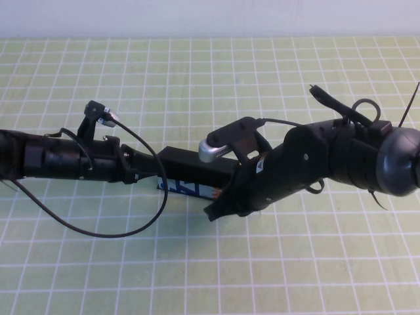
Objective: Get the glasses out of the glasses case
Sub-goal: Pick up the glasses from the glasses case
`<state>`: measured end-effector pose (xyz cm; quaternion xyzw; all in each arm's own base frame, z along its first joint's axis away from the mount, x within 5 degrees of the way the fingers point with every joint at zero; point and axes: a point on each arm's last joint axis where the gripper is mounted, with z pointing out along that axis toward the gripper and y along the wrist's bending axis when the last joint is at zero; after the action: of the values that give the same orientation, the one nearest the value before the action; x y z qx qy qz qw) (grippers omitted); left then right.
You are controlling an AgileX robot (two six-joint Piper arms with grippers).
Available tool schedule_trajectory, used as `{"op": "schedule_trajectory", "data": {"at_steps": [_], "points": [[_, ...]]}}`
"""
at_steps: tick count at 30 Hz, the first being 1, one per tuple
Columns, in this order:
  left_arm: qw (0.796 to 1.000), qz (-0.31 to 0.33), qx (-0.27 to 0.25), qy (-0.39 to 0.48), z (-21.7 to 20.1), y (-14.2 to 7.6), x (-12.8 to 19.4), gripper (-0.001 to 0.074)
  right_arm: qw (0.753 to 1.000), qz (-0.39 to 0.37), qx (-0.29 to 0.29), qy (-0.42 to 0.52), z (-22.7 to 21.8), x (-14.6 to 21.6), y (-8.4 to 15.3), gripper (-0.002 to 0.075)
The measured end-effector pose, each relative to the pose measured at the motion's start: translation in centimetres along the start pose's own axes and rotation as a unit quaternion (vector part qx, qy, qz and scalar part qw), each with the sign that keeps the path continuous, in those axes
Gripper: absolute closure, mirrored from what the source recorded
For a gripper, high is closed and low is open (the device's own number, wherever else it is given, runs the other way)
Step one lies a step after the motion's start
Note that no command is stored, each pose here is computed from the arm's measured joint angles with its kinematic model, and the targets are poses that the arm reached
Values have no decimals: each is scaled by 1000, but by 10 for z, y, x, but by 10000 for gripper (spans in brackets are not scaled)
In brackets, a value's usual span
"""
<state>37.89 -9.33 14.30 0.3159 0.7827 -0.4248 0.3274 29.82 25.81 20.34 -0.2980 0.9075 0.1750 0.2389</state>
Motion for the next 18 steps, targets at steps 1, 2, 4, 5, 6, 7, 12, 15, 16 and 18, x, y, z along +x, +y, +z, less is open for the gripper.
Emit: {"op": "schedule_trajectory", "data": {"at_steps": [1, 2, 4, 5, 6, 7, 12, 15, 16, 18], "points": [[1000, 0, 0, 1, 0, 0, 0, 739, 1000, 1, 3, -2, 1, 0, -1, 742], [1000, 0, 0, 1, 0, 0, 0, 739, 1000, 4, 5, -6, 1, -1, -2, 742], [1000, 1, 1, 3, 0, 0, 1, 739, 1000, 11, 9, -15, 0, -3, -5, 742], [1000, 1, 3, 4, 0, 0, 1, 739, 1000, 15, 11, -19, 0, -4, -8, 742], [1000, 2, 5, 6, 0, -1, 1, 739, 999, 19, 14, -25, -1, -5, -11, 742], [1000, 3, 6, 8, 0, -1, 1, 739, 999, 23, 16, -28, -1, -6, -13, 742], [1000, 6, 16, 17, 0, -3, 3, 739, 998, 41, 28, -51, -3, -11, -27, 742], [999, 7, 23, 21, 0, -4, 4, 739, 996, 49, 32, -64, -6, -18, -34, 742], [999, 8, 26, 22, 0, -5, 4, 739, 996, 51, 35, -72, -8, -21, -38, 742], [999, 8, 28, 25, 0, -5, 5, 739, 994, 55, 37, -82, -8, -29, -42, 742]]}}
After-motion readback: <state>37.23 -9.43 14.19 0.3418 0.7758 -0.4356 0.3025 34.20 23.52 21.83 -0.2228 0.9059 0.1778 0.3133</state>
